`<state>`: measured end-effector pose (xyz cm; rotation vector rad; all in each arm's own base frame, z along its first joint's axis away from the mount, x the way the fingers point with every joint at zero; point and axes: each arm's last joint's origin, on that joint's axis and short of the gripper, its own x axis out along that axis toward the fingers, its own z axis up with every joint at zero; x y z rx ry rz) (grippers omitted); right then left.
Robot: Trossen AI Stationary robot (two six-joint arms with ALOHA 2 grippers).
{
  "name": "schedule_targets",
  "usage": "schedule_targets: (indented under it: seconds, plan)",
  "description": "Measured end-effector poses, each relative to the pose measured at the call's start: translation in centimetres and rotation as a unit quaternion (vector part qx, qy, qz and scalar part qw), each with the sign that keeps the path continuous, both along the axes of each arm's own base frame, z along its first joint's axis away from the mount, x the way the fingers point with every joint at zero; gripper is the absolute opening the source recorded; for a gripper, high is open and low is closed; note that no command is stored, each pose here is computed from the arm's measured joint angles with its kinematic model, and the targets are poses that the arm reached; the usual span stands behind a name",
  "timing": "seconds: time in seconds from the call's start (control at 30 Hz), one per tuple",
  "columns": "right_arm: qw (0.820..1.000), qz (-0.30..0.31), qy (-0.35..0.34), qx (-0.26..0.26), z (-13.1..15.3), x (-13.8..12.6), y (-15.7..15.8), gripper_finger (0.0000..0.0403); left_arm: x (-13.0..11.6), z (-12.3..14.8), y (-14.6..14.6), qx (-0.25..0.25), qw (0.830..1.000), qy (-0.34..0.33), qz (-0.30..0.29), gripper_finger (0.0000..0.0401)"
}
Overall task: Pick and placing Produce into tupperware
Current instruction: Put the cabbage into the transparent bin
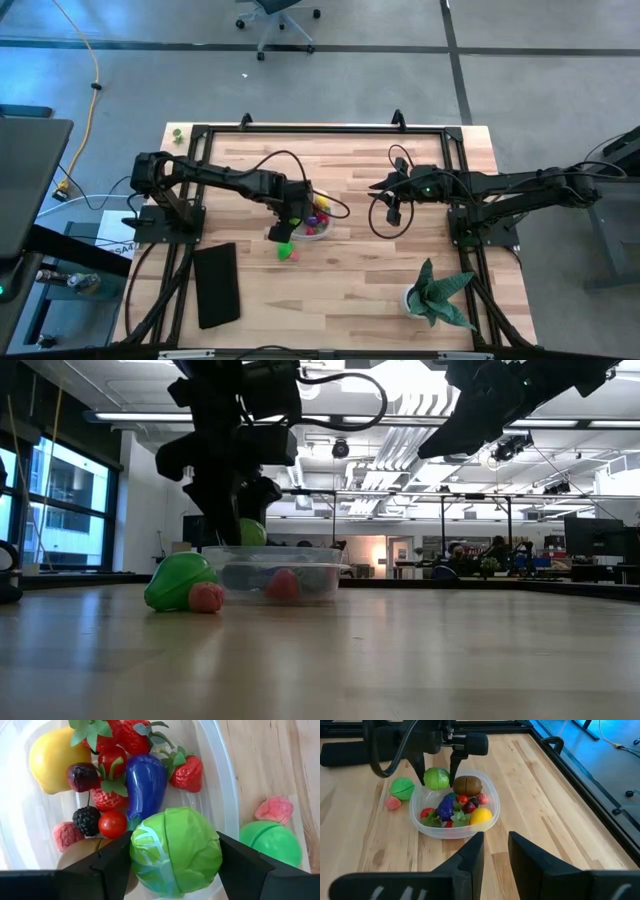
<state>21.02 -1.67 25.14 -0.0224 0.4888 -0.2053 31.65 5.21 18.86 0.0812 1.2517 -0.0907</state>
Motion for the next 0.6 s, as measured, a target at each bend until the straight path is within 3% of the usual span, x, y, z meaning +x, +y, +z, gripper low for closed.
schedule_targets:
  seconds: [0.6]
  plan:
    - [1.000,0.000,0.001,0.000,0.0,0.0,0.0,0.0079,0.8,-1.5,0.1,-0.005,1.000,0.009,0.002,0.0239]
